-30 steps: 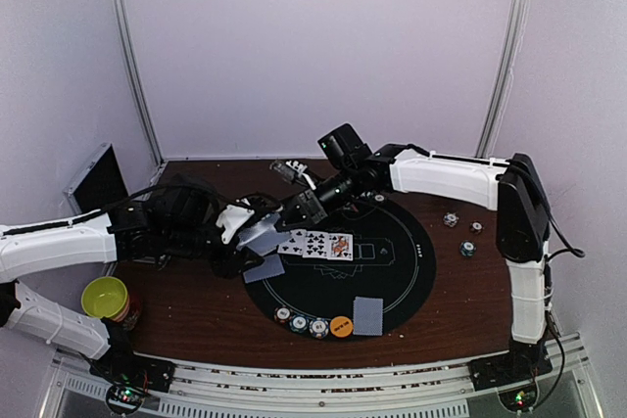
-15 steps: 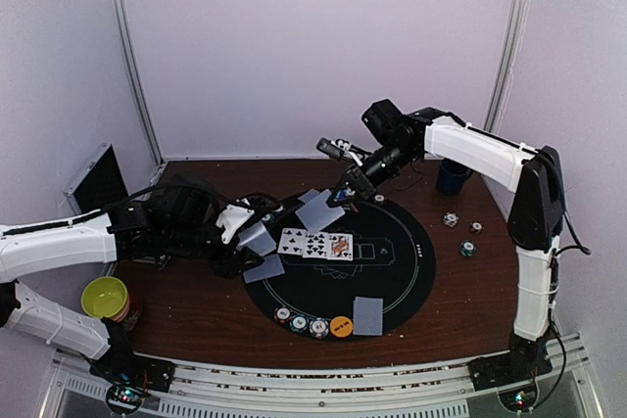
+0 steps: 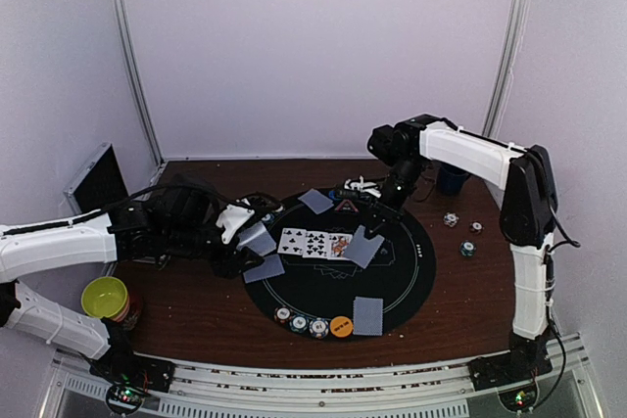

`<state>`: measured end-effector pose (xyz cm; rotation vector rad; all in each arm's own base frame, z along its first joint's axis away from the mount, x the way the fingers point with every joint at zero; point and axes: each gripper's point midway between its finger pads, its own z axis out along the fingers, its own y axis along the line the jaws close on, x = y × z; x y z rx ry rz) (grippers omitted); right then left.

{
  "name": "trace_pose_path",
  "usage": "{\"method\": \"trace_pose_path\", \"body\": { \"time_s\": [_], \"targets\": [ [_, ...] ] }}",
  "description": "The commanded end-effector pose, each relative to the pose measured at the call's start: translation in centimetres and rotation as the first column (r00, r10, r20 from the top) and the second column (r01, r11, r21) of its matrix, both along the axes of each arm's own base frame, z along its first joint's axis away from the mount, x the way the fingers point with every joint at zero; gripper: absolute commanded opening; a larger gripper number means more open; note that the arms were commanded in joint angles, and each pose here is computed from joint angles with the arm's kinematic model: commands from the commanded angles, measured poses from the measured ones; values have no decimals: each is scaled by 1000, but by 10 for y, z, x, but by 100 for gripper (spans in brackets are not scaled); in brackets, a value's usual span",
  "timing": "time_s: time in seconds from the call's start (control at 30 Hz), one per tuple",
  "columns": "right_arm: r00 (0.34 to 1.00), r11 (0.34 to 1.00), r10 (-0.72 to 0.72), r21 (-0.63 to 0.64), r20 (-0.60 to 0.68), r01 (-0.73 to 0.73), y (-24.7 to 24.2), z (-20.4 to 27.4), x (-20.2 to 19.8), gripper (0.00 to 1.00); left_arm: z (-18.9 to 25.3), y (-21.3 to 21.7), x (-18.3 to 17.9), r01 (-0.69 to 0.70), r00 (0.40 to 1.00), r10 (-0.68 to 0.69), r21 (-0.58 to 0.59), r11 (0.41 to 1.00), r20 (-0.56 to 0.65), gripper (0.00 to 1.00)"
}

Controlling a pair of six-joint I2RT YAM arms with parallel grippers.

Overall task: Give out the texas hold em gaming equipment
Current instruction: Place the poker card in the community card area.

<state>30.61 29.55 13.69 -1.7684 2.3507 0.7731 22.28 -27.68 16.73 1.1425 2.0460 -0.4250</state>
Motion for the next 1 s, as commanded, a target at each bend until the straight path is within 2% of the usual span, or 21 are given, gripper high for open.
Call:
{"method": "trace_pose_path", "body": {
  "time_s": [0.0,0.33,0.6,0.77,0.97],
  "targets": [
    [999,992,32,-126,41,-27,-16,-24,14,0,13,-10,6,13,999,-12,-42,999,40,59],
    [985,968,100,-241,139,-64,-22,-44,46,0,12,-11,5,14,999,-13,-40,999,38,59],
    [982,953,128,-293,142,-82,-23,-61,52,0,11,-10,6,14,999,-12,-36,999,38,59],
    [980,948,135,-306,149,-84,-19,-69,59,7,10,-10,6,12,999,-11,-35,999,36,59],
    [972,938,134,-340,195,-62,-20,-73,76,19,10,-10,6,11,999,-10,-34,999,37,59]
  ]
}}
